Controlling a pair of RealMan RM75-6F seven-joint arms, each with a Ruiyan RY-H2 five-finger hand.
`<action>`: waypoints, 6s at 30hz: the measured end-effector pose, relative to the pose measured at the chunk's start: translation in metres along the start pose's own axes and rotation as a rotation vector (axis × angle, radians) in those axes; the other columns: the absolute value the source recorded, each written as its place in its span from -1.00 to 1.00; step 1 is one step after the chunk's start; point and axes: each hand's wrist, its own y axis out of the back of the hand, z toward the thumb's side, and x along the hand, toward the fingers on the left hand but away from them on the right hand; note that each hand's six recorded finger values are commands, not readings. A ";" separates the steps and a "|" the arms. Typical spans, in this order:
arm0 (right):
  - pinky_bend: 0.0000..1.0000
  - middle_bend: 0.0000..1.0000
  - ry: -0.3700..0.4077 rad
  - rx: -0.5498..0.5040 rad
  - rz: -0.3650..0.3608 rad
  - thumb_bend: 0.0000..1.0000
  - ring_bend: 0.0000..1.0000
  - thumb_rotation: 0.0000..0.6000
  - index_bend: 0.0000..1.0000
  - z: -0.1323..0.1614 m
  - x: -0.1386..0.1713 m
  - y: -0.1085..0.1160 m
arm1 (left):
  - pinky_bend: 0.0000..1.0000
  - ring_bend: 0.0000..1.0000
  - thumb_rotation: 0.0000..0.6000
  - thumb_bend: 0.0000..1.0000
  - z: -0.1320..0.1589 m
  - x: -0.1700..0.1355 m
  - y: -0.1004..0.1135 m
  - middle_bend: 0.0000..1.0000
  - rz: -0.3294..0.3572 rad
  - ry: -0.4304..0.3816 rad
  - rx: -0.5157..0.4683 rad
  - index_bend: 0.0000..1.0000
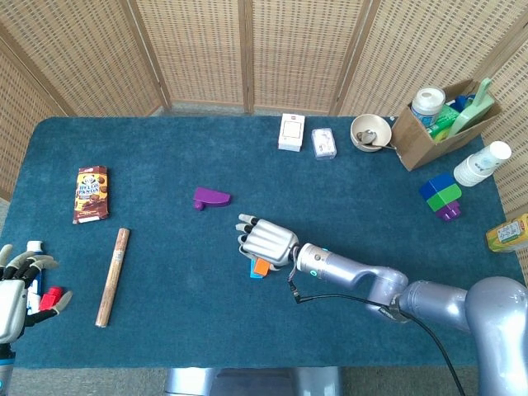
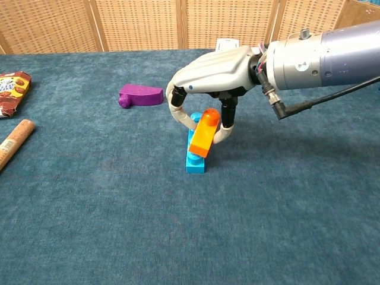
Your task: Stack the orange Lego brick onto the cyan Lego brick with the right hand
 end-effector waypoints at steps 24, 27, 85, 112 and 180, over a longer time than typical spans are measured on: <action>-0.77 -0.26 0.010 0.036 0.012 -0.64 -0.70 1.00 0.30 0.004 -0.006 -0.006 | -0.99 -0.54 0.68 -0.44 -0.003 -0.001 0.000 -0.31 0.000 0.006 0.001 -0.27; -0.77 -0.26 0.013 0.037 0.012 -0.64 -0.70 1.00 0.30 0.005 -0.006 -0.006 | -0.99 -0.54 0.68 -0.44 -0.003 -0.001 0.000 -0.30 0.002 0.005 0.002 -0.27; -0.77 -0.26 0.020 0.031 0.056 -0.66 -0.74 1.00 0.23 0.012 -0.019 -0.021 | -0.99 -0.54 0.66 -0.44 -0.011 -0.001 -0.007 -0.31 -0.010 0.022 -0.005 -0.27; -0.92 -0.66 -0.052 -0.025 -0.005 -0.62 -1.00 0.93 -0.76 -0.009 0.004 0.005 | -0.99 -0.54 0.66 -0.44 -0.005 0.002 -0.007 -0.31 -0.012 0.001 -0.018 -0.27; -1.00 -0.97 -0.111 -0.317 -0.175 -0.98 -1.00 0.06 -1.00 0.031 -0.025 -0.047 | -0.99 -0.54 0.68 -0.44 -0.016 -0.009 0.002 -0.31 -0.019 0.016 -0.021 -0.28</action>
